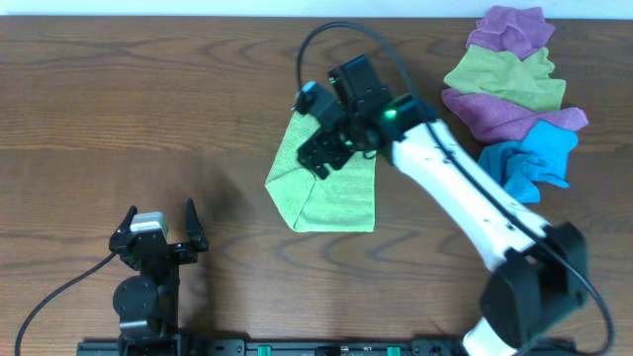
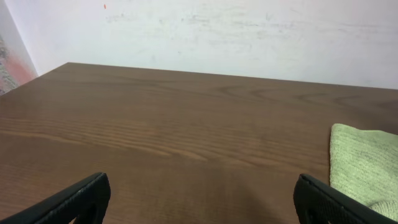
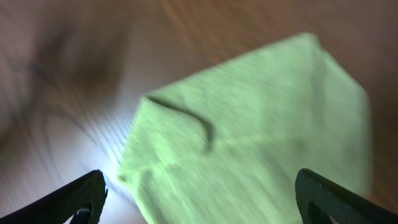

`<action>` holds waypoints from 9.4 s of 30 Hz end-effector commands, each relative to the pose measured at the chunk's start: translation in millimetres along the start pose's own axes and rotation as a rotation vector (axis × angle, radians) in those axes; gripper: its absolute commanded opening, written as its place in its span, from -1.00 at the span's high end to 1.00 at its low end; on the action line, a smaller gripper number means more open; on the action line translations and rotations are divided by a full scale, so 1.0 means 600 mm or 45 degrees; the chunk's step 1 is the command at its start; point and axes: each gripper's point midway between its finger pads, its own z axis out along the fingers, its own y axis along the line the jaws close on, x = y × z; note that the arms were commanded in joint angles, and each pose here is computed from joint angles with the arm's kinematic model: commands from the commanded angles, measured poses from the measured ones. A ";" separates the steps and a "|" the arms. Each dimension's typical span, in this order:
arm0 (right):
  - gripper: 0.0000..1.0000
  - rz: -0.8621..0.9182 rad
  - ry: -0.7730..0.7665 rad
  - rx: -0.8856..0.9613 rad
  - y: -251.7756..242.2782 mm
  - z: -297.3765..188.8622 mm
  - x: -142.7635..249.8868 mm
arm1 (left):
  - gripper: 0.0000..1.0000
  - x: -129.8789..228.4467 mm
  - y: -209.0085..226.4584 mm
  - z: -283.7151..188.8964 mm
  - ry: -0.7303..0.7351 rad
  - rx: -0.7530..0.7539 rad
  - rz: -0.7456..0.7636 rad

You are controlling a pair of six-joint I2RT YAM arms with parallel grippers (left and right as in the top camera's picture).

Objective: Fold the cloth

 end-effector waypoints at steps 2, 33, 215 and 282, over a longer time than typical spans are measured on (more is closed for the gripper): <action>-0.91 0.063 -0.023 0.165 -0.062 -0.080 0.009 | -0.91 0.030 0.007 0.005 0.052 -0.030 -0.002; -0.98 0.308 -0.125 -0.133 0.181 -0.343 0.298 | -0.91 0.030 0.007 0.005 0.051 -0.029 -0.003; -0.80 0.733 -0.288 0.436 -0.029 -0.357 0.262 | 0.52 0.147 -0.223 0.402 0.953 -0.243 1.191; -0.79 0.683 -0.214 0.424 -0.038 -0.339 0.264 | -0.10 0.175 -0.231 0.364 1.356 0.535 -0.158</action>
